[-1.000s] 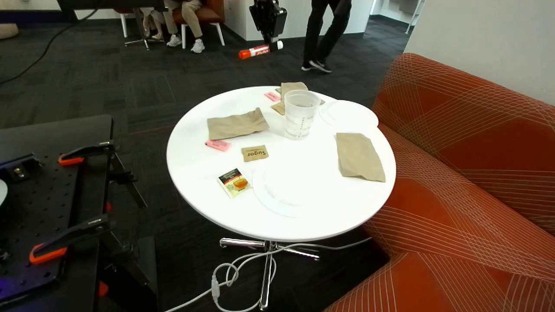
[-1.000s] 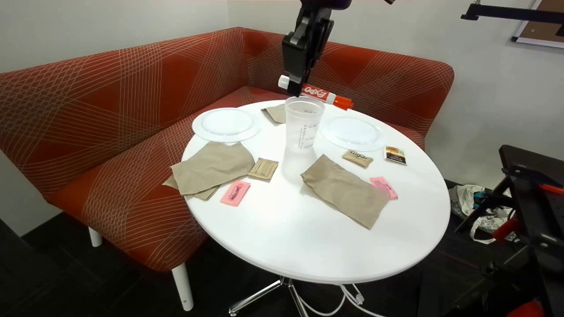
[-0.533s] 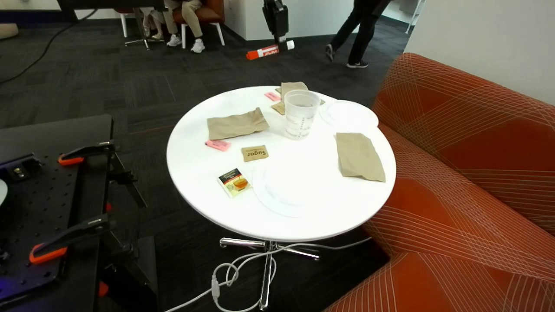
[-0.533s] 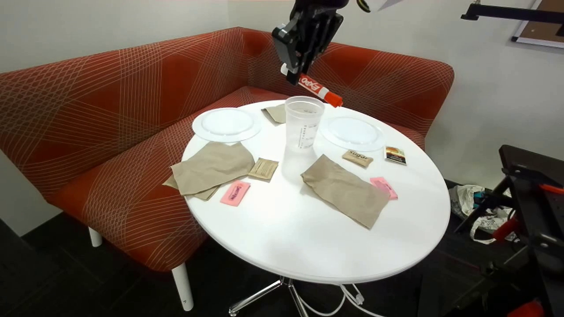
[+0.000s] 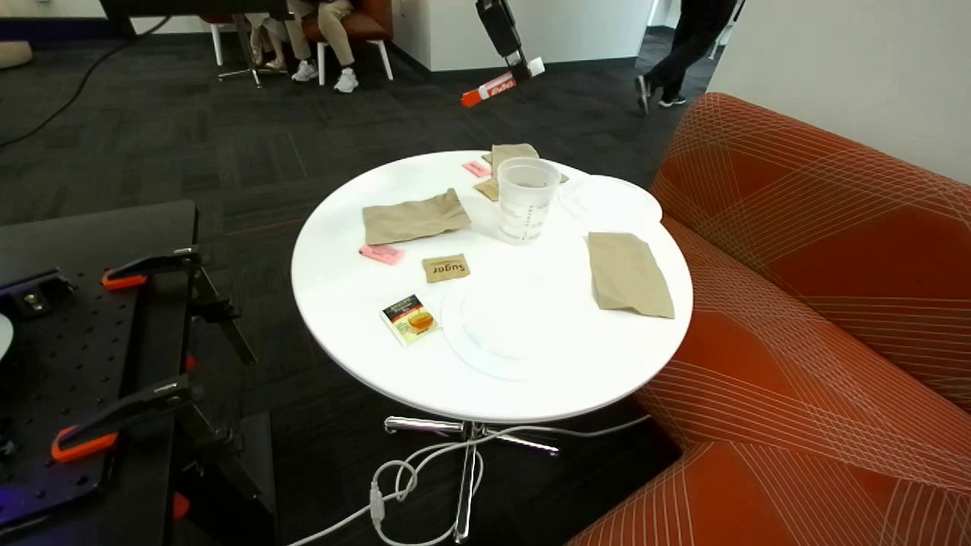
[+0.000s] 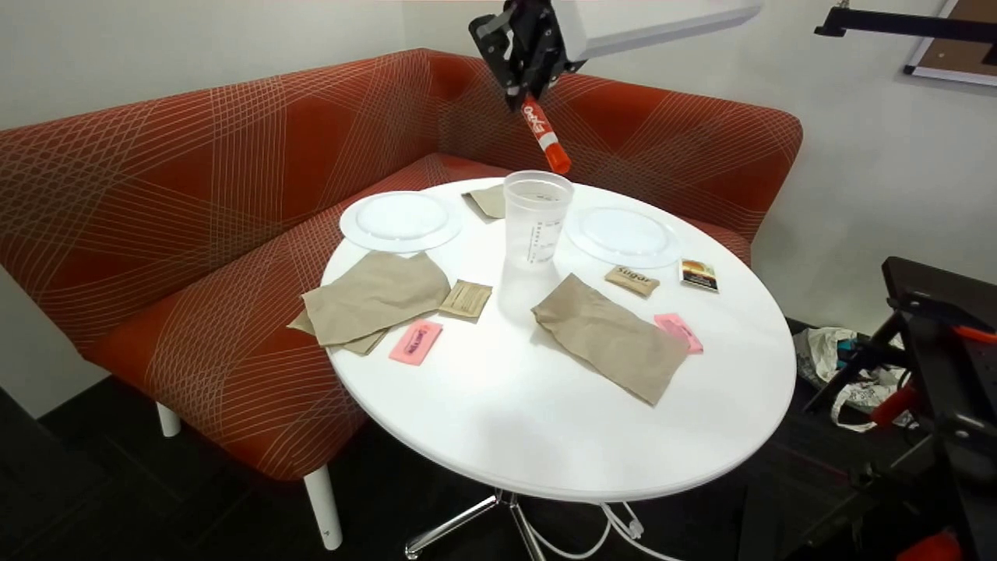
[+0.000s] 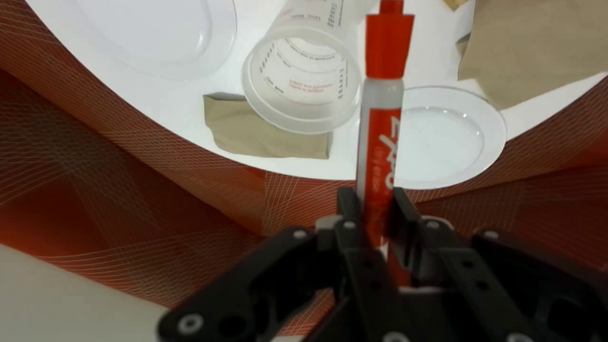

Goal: Put the marker in the cup

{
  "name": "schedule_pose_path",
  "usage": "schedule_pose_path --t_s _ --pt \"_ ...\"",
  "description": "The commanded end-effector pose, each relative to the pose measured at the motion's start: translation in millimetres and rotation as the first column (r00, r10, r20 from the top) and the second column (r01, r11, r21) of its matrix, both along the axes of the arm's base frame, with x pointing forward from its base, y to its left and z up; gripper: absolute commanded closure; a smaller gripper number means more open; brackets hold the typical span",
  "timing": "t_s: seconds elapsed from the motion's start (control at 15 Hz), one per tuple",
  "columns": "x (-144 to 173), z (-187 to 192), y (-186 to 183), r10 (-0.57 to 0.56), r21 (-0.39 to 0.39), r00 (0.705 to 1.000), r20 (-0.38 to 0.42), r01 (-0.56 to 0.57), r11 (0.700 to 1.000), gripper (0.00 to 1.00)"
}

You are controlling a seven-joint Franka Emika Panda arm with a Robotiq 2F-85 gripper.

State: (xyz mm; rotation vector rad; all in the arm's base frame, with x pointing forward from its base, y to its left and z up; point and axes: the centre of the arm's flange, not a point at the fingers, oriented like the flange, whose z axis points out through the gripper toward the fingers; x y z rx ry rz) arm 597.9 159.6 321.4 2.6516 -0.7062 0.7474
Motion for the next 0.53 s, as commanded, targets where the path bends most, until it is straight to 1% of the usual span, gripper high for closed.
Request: schedule_pose_path --t_s 0.0,0.13,0.27,0.47 --pt "-5 -7 13 -0.145 -0.058 0.982 0.120 0.153 0.987 0.95" --pt "-7 -12 16 -0.213 -0.082 0.959 0.188 0.232 0.969 0.95" --pt "-10 -16 21 -0.276 -0.107 0.926 0.258 0.311 0.944 0.95" --pt "-13 -20 24 -0.368 -0.147 0.856 0.362 0.442 0.885 0.95"
